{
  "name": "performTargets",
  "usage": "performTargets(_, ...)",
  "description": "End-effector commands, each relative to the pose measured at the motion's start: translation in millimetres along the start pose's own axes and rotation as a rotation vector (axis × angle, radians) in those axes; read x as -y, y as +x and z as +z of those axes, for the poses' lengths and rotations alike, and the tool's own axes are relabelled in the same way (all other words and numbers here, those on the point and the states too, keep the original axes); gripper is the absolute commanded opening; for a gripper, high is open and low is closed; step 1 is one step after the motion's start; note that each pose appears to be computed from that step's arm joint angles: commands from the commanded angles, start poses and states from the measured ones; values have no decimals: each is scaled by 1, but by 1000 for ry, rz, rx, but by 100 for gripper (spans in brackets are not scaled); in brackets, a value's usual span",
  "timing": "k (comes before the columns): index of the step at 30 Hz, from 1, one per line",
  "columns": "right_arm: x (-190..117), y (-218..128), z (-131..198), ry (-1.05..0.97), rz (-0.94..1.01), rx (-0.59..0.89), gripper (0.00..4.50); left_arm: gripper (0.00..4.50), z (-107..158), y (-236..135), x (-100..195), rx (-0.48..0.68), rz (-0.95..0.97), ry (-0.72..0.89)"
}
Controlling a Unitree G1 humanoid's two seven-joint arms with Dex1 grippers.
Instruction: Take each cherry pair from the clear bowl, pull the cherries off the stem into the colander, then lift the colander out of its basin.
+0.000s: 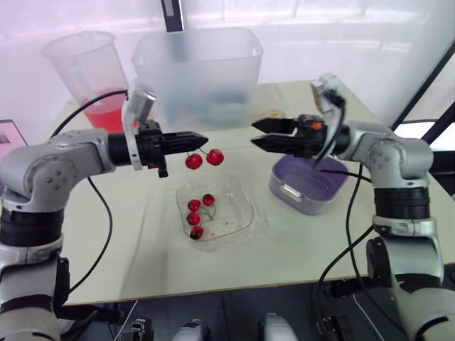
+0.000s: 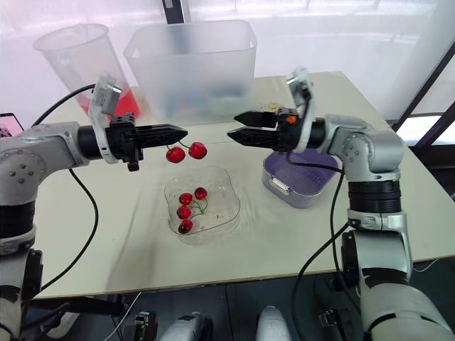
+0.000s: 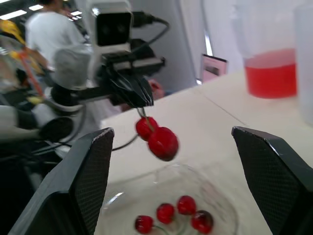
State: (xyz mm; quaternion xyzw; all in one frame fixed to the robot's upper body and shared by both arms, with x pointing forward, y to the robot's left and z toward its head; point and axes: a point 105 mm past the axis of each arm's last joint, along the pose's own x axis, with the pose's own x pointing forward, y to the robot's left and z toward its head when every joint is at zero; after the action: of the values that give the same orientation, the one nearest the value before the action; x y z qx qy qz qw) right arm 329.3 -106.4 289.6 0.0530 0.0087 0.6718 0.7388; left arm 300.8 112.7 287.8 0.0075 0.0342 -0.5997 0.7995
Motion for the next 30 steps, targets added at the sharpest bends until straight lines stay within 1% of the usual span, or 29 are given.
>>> performTargets(1, -14, 15, 2, -74, 118, -38, 410, 0, 10, 0, 12, -16, -80, 46)
performTargets(7, -23, 43, -18, -152, 168, -102, 410, 0, 8, 9, 22, -2, -145, 31)
performTargets(9, -27, 48, -19, -141, 186, -97, 410, 0, 7, 13, 24, 7, -152, 30)
performTargets(11, -29, 48, -26, -143, 206, -130, 410, 0, 8, 14, 23, 18, -144, 31)
performTargets(15, -34, 50, -33, -134, 223, -151, 410, 0, 10, 13, 16, 35, -98, 42)
performTargets(17, -34, 52, -34, -131, 222, -148, 355, 0, 10, 12, 16, 38, -96, 40)
performTargets(19, -34, 53, -34, -129, 217, -143, 279, 0, 10, 12, 17, 38, -100, 38)
performTargets(22, -31, 52, -35, -131, 204, -142, 123, 0, 9, 13, 18, 40, -103, 35)
performTargets(23, -30, 52, -35, -132, 198, -143, 75, 0, 10, 13, 18, 41, -103, 34)
performTargets(24, -29, 51, -35, -133, 194, -144, 39, 0, 10, 13, 18, 42, -103, 33)
performTargets(25, -28, 51, -36, -132, 193, -146, 25, 0, 10, 13, 18, 44, -103, 33)
performTargets(30, -26, 50, -41, -137, 184, -167, 24, 0, 13, 14, 17, 51, -101, 32)
